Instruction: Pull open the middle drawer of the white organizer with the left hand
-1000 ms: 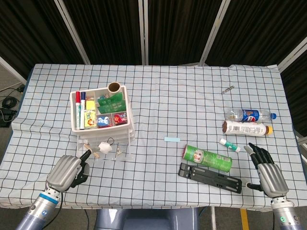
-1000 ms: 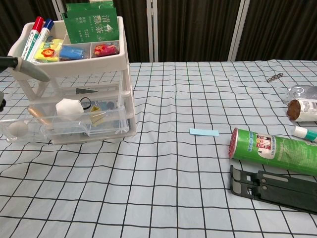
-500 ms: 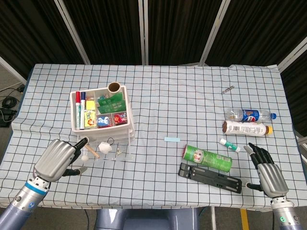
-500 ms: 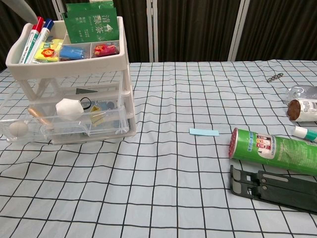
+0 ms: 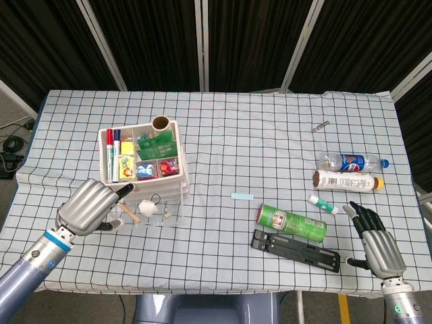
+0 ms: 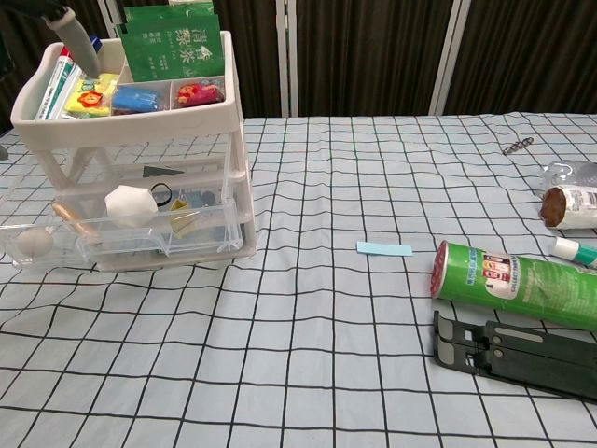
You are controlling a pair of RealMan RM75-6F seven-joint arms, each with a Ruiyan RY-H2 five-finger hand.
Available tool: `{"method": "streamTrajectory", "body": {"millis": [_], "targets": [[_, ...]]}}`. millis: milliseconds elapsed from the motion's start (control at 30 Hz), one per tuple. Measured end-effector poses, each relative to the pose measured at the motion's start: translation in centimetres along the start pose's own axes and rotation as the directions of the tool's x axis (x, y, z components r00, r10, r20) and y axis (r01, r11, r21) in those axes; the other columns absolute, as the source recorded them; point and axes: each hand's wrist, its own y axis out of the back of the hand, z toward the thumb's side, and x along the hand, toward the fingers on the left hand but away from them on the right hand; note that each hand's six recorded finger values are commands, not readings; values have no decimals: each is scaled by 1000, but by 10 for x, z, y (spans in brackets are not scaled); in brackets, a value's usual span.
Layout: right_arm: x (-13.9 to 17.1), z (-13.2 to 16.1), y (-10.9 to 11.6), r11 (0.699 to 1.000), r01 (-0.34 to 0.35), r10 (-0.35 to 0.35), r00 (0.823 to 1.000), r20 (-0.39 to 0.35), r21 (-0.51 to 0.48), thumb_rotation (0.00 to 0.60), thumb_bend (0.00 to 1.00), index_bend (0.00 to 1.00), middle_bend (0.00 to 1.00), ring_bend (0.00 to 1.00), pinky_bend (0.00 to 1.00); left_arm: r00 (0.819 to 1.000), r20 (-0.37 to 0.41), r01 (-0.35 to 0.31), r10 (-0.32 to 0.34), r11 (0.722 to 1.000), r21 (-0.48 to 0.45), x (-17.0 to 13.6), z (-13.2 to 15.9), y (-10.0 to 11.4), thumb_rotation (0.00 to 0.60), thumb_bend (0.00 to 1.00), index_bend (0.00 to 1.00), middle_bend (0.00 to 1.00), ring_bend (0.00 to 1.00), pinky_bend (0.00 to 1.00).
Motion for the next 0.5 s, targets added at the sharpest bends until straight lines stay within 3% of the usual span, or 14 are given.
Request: {"method": "streamTrajectory", "body": {"millis": [200, 367, 500], "targets": [[-1, -2, 1, 1000, 6, -6, 1000, 7, -4, 600, 113, 40, 0, 0, 0, 998, 53, 23, -28, 996, 86, 21, 0, -5, 600, 0, 328, 940, 922, 843], [-2, -4, 3, 1000, 11, -10, 1000, 13, -13, 600, 113, 40, 0, 0, 0, 994, 105, -1, -21, 977, 212, 32, 3, -10, 600, 0, 353, 940, 922, 843], [-3, -5, 4, 1000, 9, -9, 1000, 15, -14, 600, 113, 40, 0, 0, 0, 989, 147, -10, -26, 972, 234, 37, 13, -18, 600, 0, 399, 940, 922, 843]]}}
